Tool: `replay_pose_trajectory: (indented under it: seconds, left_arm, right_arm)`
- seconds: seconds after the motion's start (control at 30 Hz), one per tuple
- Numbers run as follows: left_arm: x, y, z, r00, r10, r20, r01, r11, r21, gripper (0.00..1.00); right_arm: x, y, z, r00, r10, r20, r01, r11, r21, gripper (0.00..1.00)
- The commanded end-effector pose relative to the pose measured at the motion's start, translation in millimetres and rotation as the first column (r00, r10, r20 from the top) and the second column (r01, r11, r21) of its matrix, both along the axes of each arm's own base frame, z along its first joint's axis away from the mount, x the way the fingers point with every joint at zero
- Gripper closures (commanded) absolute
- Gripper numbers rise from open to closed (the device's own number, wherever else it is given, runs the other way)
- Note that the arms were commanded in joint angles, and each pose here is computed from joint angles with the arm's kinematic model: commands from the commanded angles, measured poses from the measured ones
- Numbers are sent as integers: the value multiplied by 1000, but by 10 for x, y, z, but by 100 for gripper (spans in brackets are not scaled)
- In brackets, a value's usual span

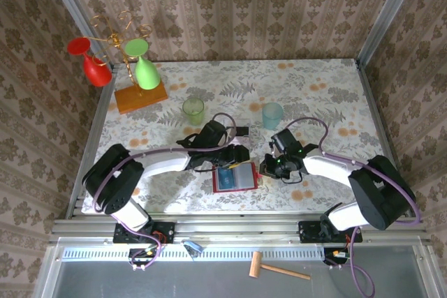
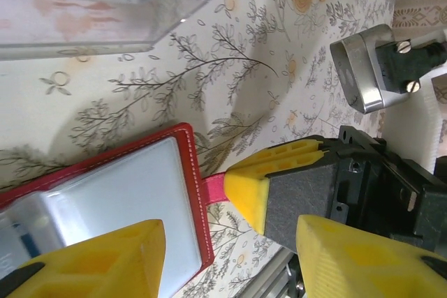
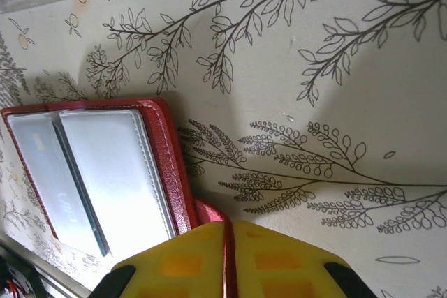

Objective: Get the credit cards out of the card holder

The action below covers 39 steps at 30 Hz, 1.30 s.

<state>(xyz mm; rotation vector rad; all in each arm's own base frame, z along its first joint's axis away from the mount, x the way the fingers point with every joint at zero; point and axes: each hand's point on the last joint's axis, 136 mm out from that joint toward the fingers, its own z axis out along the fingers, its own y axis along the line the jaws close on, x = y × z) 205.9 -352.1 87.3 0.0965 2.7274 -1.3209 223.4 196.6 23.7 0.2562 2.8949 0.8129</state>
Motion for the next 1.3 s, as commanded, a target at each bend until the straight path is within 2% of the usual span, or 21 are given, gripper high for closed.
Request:
replay_pose_trajectory:
  seconds: [0.0, 0.2, 0.4, 0.57, 0.73, 1.0, 1.27]
  left_arm:
    - [1, 160, -44, 1000, 25, 18, -25, 999, 33, 47]
    - [-52, 372, -144, 999, 46, 23, -48, 994, 95, 48]
    - [-79, 483, -223, 998, 64, 13, -65, 992, 111, 48]
    - [-102, 518, -265, 998, 67, 7, -67, 991, 119, 48]
    - [-128, 564, -315, 997, 71, 3, -71, 989, 127, 48]
    - [-178, 616, -391, 996, 85, -7, -84, 989, 122, 52]
    - [-196, 640, -420, 996, 91, -11, -90, 989, 118, 55]
  right_arm:
    - [2, 3, 22, 1000, 18, -14, -18, 1000, -4, 91]
    - [-56, -47, 48, 999, 18, -26, -19, 1000, -25, 92]
    - [-86, -76, 64, 999, 14, -37, -15, 999, -35, 91]
    - [-77, -111, 92, 999, 7, -45, -10, 998, -63, 81]
    - [4, -96, 346, 1000, 2, 15, -2, 999, -48, 72]
    - [116, 15, 676, 997, 12, 70, -10, 1000, -23, 69]
    - [151, 358, 809, 996, 48, 73, -53, 996, 69, 69]
